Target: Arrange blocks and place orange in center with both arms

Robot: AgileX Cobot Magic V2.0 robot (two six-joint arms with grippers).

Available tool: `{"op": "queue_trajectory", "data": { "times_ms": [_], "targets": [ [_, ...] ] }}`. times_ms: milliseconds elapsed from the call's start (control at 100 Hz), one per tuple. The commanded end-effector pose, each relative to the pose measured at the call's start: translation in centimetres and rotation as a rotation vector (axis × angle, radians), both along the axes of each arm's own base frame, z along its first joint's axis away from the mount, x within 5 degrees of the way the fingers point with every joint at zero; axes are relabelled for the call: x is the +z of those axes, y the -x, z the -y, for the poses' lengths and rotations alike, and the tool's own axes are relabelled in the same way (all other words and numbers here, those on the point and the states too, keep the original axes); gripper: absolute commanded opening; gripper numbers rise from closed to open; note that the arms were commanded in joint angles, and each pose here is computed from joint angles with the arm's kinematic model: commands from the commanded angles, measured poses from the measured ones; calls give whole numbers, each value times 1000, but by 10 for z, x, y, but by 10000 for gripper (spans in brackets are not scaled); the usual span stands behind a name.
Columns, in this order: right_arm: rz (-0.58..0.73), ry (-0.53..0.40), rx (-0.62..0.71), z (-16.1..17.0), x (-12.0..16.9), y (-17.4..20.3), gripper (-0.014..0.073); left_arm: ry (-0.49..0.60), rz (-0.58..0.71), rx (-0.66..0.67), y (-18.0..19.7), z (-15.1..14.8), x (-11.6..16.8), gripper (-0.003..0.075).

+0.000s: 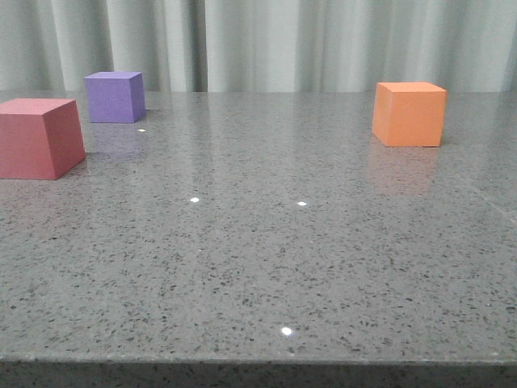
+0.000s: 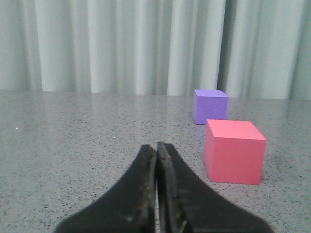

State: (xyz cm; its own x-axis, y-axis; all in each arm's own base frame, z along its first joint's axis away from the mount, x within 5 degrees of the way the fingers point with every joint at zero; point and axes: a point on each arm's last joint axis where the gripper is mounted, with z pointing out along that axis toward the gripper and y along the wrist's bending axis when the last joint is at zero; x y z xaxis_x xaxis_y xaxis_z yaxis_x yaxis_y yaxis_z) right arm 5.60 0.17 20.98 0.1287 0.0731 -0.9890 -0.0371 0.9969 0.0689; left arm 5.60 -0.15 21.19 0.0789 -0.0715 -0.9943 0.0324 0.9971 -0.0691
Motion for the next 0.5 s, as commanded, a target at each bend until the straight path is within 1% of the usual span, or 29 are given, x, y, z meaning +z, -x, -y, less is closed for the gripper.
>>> {"op": "queue_trajectory", "data": {
  "times_ms": [0, 230, 340, 440, 490],
  "targets": [
    [123, -3, 4, 0, 15, 4, -67, 9, 74, -9, 2, 1, -5, -20],
    [126, -3, 4, 0, 16, 4, -67, 9, 74, -9, 2, 1, -5, -20],
    [154, -13, 6, 0, 19, 5, -67, 9, 74, -9, 2, 1, -5, -20],
    [141, -54, 7, 0, 29, 7, -67, 9, 74, -9, 2, 1, -5, -20],
    [123, -64, 8, 1, 39, 9, -67, 9, 74, -9, 2, 1, -5, -20]
  ]
}}
